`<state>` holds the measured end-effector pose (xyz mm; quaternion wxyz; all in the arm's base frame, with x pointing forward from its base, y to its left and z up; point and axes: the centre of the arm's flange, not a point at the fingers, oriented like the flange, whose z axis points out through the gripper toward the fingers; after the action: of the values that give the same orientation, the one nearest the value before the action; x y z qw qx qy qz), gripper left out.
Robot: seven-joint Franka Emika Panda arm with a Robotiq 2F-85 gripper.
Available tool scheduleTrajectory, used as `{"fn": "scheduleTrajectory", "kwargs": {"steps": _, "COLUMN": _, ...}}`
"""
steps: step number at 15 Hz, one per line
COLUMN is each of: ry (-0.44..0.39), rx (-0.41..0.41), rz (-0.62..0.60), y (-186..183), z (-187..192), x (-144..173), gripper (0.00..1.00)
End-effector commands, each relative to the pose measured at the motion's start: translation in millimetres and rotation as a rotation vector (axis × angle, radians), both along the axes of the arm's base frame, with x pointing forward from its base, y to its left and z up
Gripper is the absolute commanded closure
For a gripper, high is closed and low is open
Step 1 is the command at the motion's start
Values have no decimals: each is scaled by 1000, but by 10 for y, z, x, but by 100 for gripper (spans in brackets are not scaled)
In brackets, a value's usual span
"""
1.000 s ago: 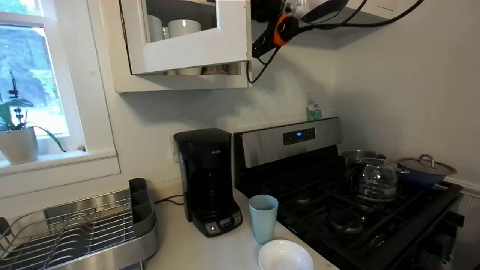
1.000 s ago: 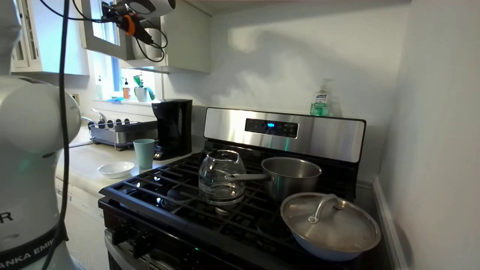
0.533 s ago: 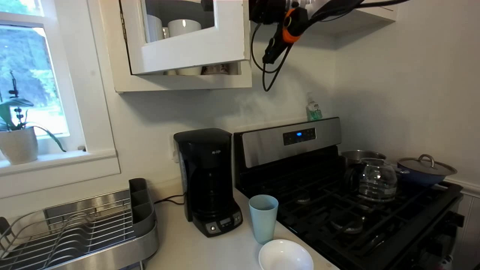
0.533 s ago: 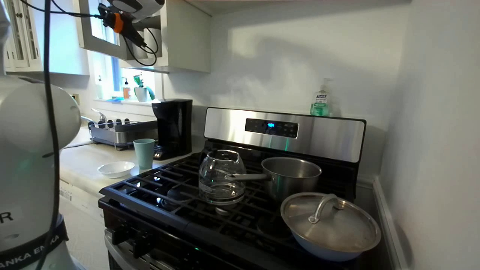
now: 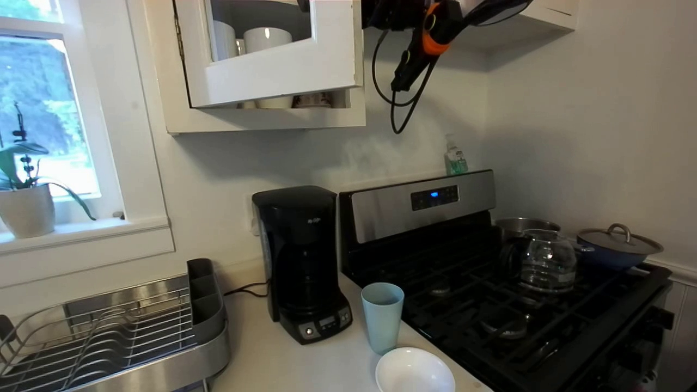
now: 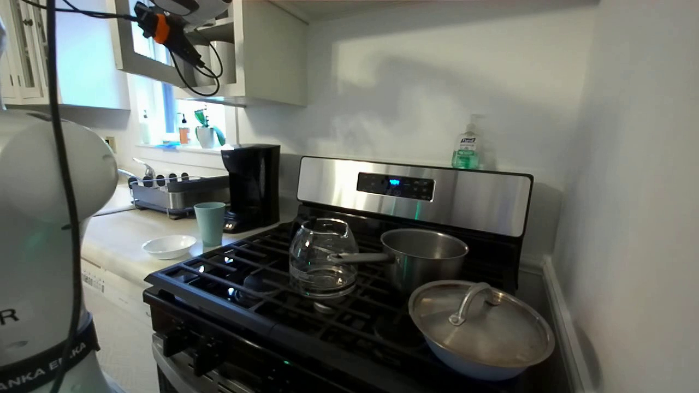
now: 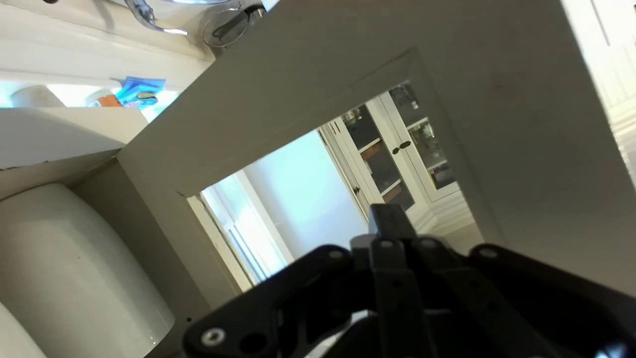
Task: Open the top wall cupboard door
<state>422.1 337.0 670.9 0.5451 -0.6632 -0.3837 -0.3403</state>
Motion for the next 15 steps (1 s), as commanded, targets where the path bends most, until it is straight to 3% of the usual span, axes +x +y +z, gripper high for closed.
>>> {"fn": "scheduleTrajectory", "kwargs": {"steps": 1, "ry": 0, "rx": 0, "rz": 0, "y": 0, "z": -1, "x": 1, "gripper": 100}}
{"fn": "scheduleTrajectory", "kwargs": {"steps": 9, "ry": 92, "rx": 21, "rz": 159, "y": 332, "z": 51, "x": -194, "gripper": 100}}
{"fn": "scheduleTrajectory", "kwargs": {"steps": 15, "ry": 112, "rx": 33, "rz": 209, "y": 670, "z": 42, "x": -169, "gripper": 100}}
